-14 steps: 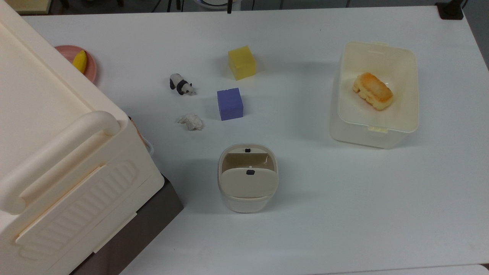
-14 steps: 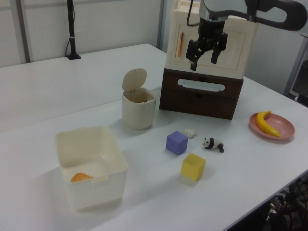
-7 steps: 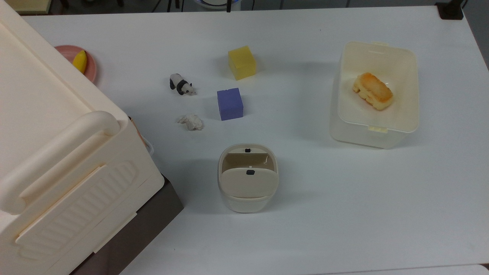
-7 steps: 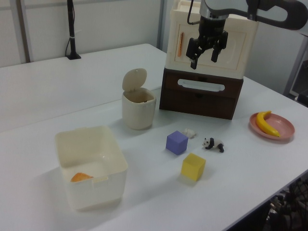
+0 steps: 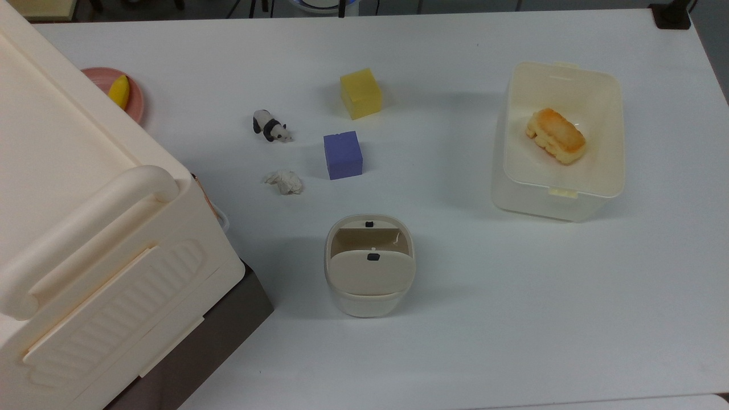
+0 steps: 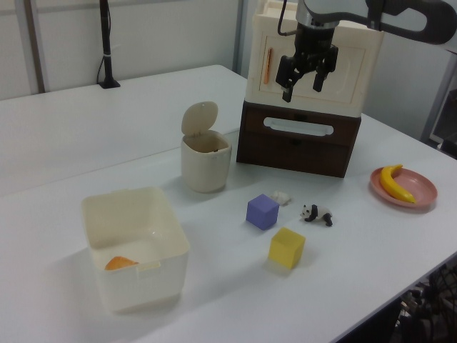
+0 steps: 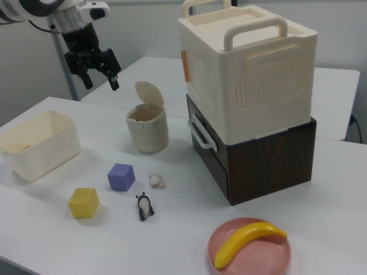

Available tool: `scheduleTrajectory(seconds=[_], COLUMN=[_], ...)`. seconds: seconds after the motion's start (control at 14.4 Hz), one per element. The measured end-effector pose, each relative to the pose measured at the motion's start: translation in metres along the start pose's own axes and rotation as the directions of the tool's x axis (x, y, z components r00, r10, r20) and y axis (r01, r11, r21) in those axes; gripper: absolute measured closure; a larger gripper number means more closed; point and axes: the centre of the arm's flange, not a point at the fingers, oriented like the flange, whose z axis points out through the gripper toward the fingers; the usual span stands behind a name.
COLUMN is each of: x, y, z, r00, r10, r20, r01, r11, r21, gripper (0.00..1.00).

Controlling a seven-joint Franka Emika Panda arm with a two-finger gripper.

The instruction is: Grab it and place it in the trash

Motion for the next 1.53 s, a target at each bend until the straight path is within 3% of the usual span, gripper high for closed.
scheduleTrajectory(seconds=[0.49,0.9,1.25,1.53], x=[0.002,0.027,0.057,0.072], y=[0.003,0.017,0.018,0.017], z=[0.015,0.054,0.095,0.145], r00=[0.999,0.999,1.000,0.999], r10=[0.004,0.018,-0.003,-0.028], r20=[0.041,0.040,-0.011,0.034], r01=[-0.004,-0.017,0.002,0.031], r11=[1.000,0.999,0.999,0.997], r21=[-0.002,-0.032,-0.051,-0.069], gripper=[0.00,0.00,0.00,0.00])
